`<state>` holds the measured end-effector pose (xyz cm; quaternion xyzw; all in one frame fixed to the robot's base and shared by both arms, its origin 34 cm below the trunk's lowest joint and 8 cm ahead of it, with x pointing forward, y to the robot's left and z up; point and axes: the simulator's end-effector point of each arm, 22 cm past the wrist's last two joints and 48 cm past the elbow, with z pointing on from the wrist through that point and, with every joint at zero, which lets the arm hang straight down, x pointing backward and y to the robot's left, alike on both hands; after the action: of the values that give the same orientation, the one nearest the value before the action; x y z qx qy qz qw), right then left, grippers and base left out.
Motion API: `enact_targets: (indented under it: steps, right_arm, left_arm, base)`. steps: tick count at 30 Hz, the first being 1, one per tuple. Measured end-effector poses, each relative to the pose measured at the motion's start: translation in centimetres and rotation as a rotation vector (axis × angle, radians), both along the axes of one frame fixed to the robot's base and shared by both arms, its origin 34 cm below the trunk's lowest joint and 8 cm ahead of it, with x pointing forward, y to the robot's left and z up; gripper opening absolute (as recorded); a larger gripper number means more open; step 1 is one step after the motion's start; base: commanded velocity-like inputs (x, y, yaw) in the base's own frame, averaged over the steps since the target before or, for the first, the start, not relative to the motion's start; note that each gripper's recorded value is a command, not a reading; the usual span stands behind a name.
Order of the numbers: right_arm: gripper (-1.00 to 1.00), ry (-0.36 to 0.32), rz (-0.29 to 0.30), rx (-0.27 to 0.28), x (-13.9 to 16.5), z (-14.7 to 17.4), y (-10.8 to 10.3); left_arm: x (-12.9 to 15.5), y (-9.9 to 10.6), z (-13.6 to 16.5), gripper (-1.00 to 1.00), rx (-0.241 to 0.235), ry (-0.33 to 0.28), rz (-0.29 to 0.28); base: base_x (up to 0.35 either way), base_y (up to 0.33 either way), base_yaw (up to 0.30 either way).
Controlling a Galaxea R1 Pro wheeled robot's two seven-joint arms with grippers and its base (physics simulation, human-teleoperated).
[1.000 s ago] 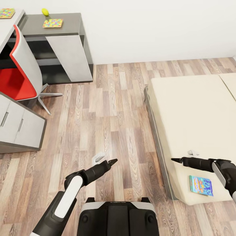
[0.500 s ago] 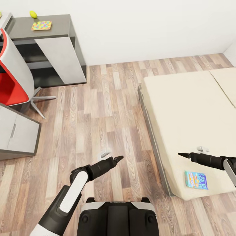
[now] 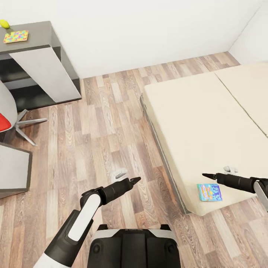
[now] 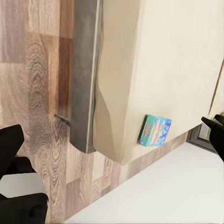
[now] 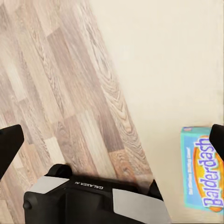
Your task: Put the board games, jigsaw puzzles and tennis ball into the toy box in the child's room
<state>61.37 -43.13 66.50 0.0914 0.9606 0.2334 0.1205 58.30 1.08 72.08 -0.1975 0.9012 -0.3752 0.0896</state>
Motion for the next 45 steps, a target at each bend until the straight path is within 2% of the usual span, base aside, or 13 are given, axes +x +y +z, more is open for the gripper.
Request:
enact_targets:
  steps: [2,18,22,27,36,45]
  right_arm:
    - [1.00,0.020,-0.008,0.006,-0.3,-0.1,0.1]
    - [1.00,0.059,-0.030,0.013,-0.9,-0.3,0.0]
    - [1.00,0.035,-0.084,0.004,-0.1,0.6,-1.7]
    - [1.00,0.025,-0.104,0.002,0.2,0.9,-2.4]
    - [1.00,0.020,-0.115,0.000,0.4,1.1,-2.8]
    - [1.00,0.019,-0.114,0.006,0.4,0.9,-2.3]
  left_arm:
    - [0.0,0.0,0.0,1.00,0.000,0.000,-0.001]
    - [0.0,-0.2,-0.1,1.00,-0.003,0.004,0.002]
    - [1.3,-0.7,0.7,1.00,-0.014,-0.020,0.005]
    - [1.8,-0.9,1.0,1.00,-0.017,-0.029,0.007]
    - [1.9,-0.9,1.1,1.00,-0.015,-0.031,0.007]
    - [1.8,-0.9,1.1,1.00,-0.015,-0.028,0.007]
  base:
    - [0.000,0.000,-0.291]
    - [0.000,0.000,-0.292]
    - [0.000,0.000,-0.292]
    - [0.000,0.000,-0.292]
    - [0.000,0.000,-0.291]
    - [0.001,0.001,-0.103]
